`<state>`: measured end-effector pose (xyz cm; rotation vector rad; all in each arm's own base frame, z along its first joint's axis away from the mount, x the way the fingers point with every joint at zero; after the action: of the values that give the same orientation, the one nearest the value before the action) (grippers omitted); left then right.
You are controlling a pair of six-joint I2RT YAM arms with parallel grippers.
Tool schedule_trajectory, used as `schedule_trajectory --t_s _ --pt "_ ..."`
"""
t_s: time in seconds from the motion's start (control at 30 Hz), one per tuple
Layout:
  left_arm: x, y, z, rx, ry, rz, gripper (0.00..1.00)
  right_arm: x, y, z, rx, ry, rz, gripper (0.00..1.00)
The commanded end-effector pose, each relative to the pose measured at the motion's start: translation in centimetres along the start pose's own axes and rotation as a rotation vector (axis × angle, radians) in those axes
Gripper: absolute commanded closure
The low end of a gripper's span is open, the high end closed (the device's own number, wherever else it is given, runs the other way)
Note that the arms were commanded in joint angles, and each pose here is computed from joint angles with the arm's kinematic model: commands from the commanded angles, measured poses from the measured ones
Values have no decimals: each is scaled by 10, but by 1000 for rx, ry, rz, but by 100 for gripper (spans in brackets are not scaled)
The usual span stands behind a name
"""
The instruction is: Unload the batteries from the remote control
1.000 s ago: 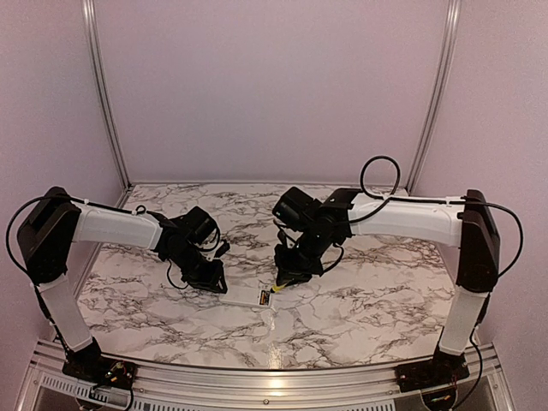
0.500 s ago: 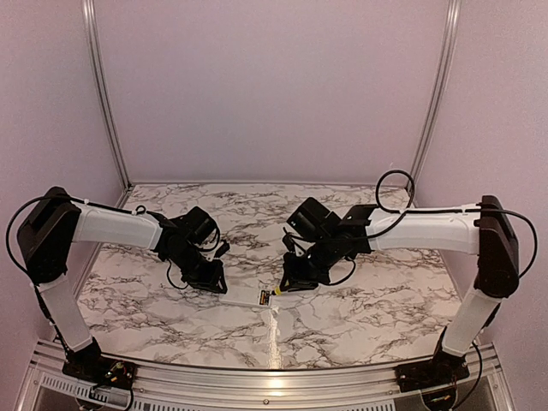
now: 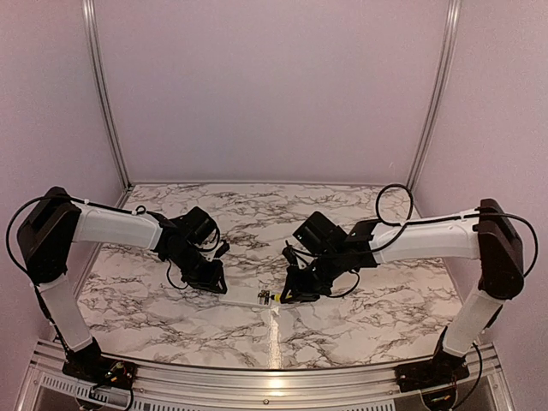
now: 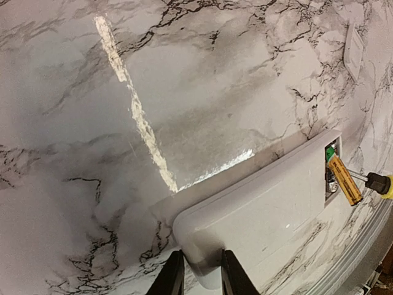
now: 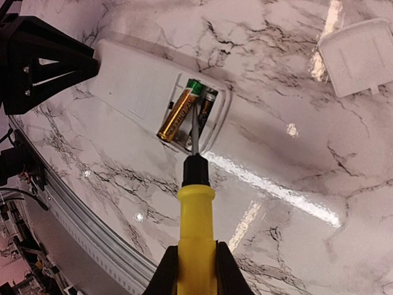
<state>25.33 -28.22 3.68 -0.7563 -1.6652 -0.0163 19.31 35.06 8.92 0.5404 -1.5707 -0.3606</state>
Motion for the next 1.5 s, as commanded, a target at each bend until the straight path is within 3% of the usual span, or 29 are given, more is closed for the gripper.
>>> schedule_trajectory --t_s 0.0,0.63,1.47 --pt "-2 1 5 -5 4 -2 78 -33 -23 12 9 47 60 100" --pt "0 1 5 0 -2 -5 78 -22 -19 3 3 51 139 100" --pt "-1 1 5 -11 4 -7 78 0 26 -17 71 51 80 100"
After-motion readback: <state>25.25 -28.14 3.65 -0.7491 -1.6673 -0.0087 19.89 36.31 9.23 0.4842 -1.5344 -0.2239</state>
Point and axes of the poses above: each gripper's point midway between its finger pads, its own x axis back along the fingers, its own y axis along the line the jaws close on, z = x × y, the point moved 1 cm from there along x, back along the fingers, and after that the axes turned 8 degrees about -x, right-handed, at the moved point
